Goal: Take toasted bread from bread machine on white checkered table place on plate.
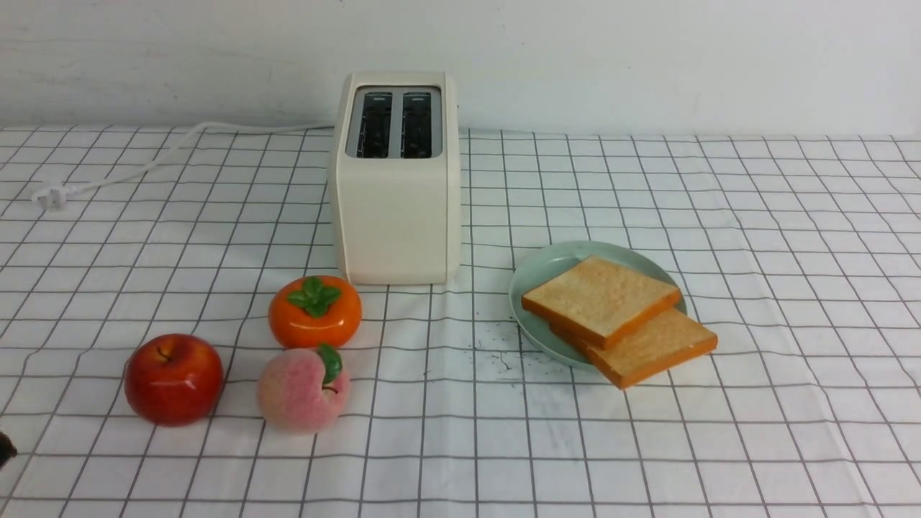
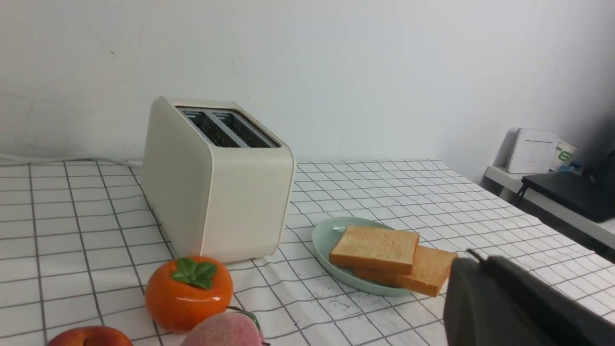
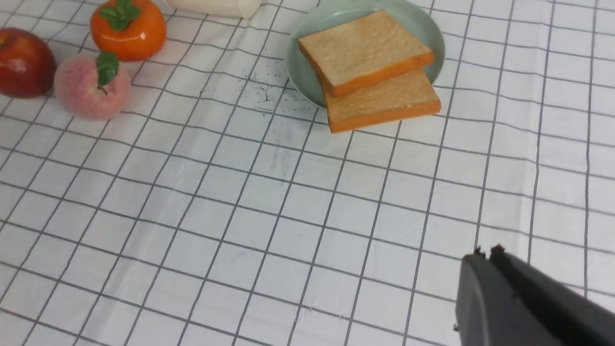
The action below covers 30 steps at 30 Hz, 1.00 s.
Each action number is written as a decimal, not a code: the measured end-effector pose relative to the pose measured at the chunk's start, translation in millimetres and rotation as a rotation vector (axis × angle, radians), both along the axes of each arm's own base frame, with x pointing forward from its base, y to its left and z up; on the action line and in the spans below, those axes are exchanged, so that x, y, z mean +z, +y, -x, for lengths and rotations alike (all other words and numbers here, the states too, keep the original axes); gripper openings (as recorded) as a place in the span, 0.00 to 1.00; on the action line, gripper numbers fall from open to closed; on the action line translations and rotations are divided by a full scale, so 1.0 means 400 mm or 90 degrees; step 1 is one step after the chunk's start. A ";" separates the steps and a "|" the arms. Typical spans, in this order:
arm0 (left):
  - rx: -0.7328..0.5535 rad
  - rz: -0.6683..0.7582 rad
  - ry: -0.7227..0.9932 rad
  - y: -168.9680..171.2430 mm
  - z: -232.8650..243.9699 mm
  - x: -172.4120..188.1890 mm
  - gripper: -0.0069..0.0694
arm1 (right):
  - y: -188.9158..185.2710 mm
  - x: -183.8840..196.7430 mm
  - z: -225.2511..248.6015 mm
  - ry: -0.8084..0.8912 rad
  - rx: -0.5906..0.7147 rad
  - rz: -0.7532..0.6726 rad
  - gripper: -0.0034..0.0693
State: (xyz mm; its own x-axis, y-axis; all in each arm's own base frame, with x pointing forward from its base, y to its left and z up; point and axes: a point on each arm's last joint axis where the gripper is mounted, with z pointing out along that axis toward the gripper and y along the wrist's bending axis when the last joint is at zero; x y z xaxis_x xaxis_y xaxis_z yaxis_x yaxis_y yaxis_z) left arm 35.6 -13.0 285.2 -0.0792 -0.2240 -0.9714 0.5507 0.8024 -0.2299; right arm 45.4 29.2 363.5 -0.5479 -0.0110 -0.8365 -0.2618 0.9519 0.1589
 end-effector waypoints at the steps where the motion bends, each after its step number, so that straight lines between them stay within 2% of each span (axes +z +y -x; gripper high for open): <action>1: -0.001 -0.001 0.000 -0.001 0.000 -0.007 0.07 | -0.001 -0.030 0.015 -0.005 -0.012 -0.008 0.04; 5: -0.001 -0.024 0.021 -0.010 -0.010 -0.051 0.07 | -0.009 -0.131 0.047 -0.053 -0.076 -0.058 0.04; 13: 0.004 -0.060 0.061 -0.018 -0.022 -0.110 0.07 | -0.029 -0.224 -0.009 -0.130 -0.158 -0.127 0.05; 23: 0.010 -0.071 0.075 -0.018 -0.024 -0.123 0.07 | -0.034 -0.359 -0.030 -0.047 -0.178 -0.123 0.07; 26: 0.010 -0.072 0.076 -0.018 -0.024 -0.123 0.07 | -0.043 -0.383 -0.031 -0.055 -0.185 -0.082 0.07; 30: 0.011 -0.073 0.077 -0.017 -0.024 -0.124 0.07 | -0.065 -0.452 -0.023 -0.166 -0.178 0.037 0.03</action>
State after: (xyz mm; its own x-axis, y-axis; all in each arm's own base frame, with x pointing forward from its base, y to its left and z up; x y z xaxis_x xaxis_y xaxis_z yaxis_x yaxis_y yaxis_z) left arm 45.3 -19.9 235.6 -0.1948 -0.1153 -0.9741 0.5100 0.8364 -0.2009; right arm 54.5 3.2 182.7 -0.3058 0.0569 -0.9504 -0.0148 0.9978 0.0645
